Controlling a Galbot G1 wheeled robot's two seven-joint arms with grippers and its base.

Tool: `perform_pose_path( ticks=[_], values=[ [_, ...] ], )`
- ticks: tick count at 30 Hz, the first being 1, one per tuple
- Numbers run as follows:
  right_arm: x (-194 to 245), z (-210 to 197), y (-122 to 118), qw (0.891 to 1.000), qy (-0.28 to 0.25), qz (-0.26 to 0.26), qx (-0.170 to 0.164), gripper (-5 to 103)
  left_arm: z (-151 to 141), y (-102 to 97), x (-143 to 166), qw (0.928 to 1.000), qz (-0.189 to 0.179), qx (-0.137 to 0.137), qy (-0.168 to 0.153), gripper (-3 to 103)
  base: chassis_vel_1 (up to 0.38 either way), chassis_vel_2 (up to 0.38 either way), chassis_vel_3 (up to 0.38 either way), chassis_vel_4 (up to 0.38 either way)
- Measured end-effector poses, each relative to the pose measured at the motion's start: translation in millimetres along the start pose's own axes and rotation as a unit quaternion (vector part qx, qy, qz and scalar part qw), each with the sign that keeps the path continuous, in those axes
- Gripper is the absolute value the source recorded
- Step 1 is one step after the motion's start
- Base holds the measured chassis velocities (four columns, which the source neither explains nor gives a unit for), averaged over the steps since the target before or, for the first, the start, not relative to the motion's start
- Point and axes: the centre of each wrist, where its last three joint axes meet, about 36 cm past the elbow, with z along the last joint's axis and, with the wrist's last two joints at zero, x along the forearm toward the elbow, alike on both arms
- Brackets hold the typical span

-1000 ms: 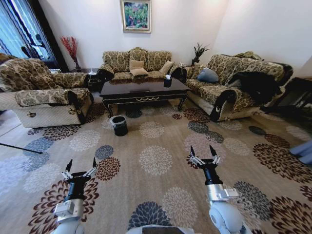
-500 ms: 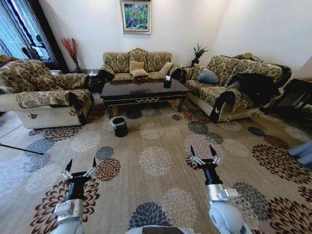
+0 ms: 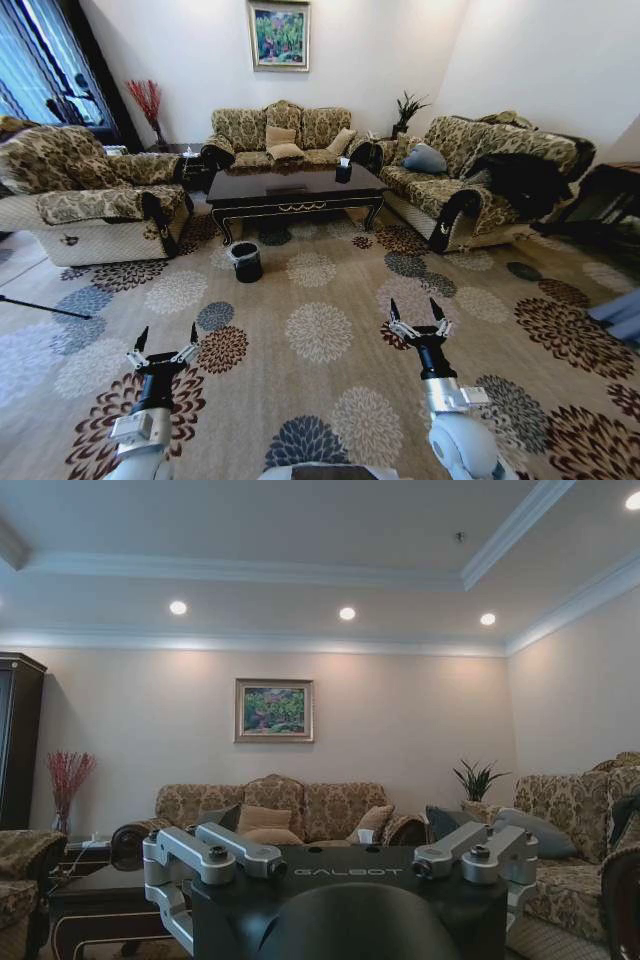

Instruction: Move to the front of the table and pick up the trash from the floor, then place it into the trash bin.

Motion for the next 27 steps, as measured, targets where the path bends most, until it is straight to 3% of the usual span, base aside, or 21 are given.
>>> perform_pose_path(
  ticks=[27],
  values=[
    [0.0, 0.0, 0.0, 1.000, 0.000, 0.000, 0.000, 100, 0.0, 0.0, 0.0, 1.0000, 0.000, 0.000, 0.000, 100, 0.000, 0.000, 0.000, 0.000]
  ],
)
